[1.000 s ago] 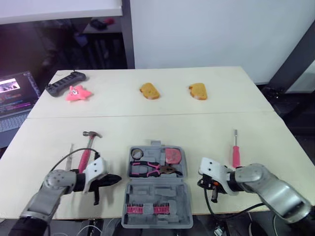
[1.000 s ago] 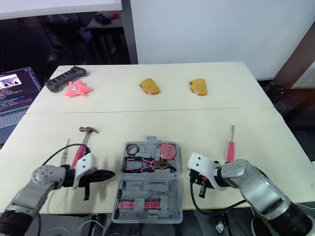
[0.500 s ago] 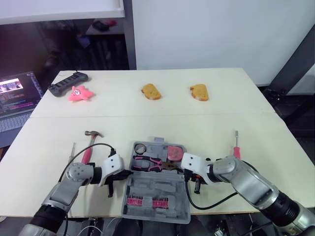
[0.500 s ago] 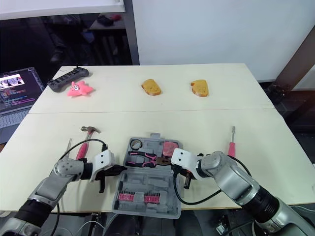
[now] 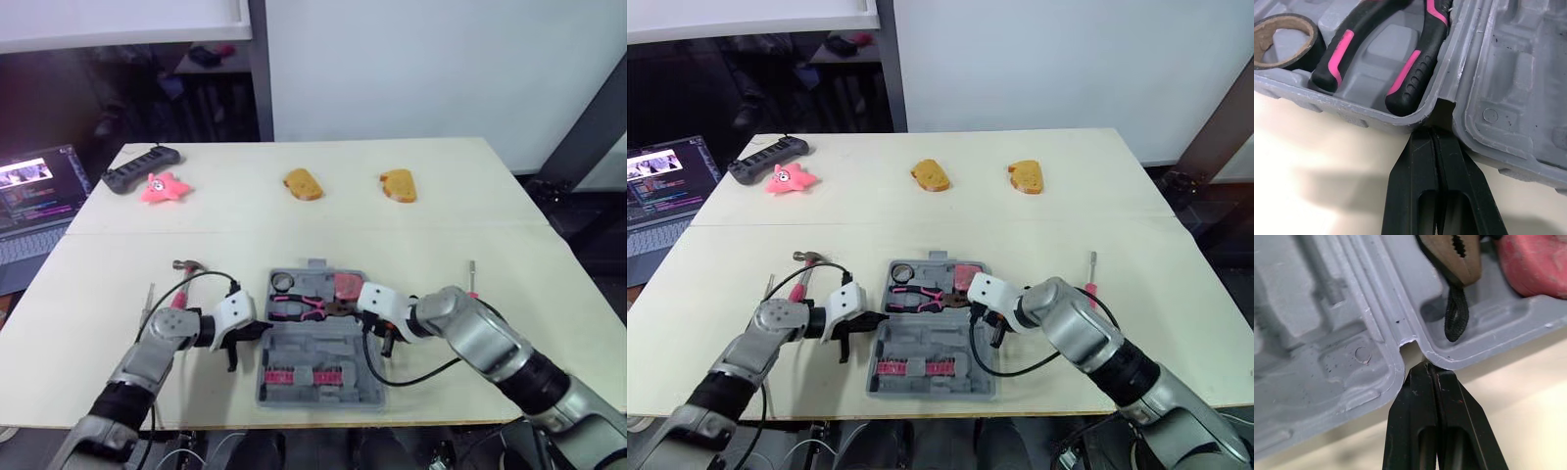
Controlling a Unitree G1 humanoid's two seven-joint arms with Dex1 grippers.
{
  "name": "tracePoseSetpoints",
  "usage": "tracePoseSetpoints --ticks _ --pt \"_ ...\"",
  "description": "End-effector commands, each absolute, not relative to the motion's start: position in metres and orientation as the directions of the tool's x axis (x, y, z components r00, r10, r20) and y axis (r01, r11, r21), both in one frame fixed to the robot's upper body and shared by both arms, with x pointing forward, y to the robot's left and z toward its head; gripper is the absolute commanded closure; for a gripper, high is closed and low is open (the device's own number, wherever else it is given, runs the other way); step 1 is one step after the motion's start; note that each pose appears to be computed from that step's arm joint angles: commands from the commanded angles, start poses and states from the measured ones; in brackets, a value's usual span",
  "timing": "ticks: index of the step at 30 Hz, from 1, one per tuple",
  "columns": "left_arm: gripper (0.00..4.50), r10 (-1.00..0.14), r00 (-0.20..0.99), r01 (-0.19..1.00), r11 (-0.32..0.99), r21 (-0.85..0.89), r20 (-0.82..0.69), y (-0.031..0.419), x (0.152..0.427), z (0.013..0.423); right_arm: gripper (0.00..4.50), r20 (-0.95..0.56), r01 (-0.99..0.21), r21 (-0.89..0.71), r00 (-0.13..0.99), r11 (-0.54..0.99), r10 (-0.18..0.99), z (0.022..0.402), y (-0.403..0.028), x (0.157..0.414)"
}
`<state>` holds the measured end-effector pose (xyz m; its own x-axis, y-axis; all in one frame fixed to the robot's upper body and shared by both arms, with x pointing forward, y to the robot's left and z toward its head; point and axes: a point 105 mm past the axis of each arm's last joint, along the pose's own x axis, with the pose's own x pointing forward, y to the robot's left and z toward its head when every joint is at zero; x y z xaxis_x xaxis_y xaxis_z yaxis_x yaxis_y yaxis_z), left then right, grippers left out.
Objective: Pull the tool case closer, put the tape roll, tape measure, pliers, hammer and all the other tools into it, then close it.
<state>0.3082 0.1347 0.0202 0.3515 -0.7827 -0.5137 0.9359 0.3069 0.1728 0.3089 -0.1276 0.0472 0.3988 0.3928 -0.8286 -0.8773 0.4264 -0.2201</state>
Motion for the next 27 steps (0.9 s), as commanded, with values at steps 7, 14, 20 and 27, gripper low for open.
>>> tracePoseSetpoints --ticks 7,14,20,27 --pt "4.49 -0.804 0.325 0.945 0.257 0.201 -0.498 0.108 0.325 0.017 4.50 -0.781 -0.899 -0.244 0.405 0.364 0.475 0.058 -0.106 0.326" --pt "4.49 -0.807 0.322 0.946 0.264 0.186 -0.495 0.110 0.321 0.012 4.50 -0.774 -0.891 -0.229 0.411 0.392 0.482 0.056 -0.105 0.320" --pt "4.49 -0.816 0.348 0.937 0.292 0.190 -0.461 0.108 0.331 0.021 4.50 -0.770 -0.872 -0.238 0.438 0.428 0.465 0.056 -0.110 0.325" --pt "4.49 -0.825 0.352 0.935 0.287 0.209 -0.442 0.100 0.344 0.029 4.50 -0.761 -0.843 -0.262 0.479 0.469 0.437 0.058 -0.118 0.338"
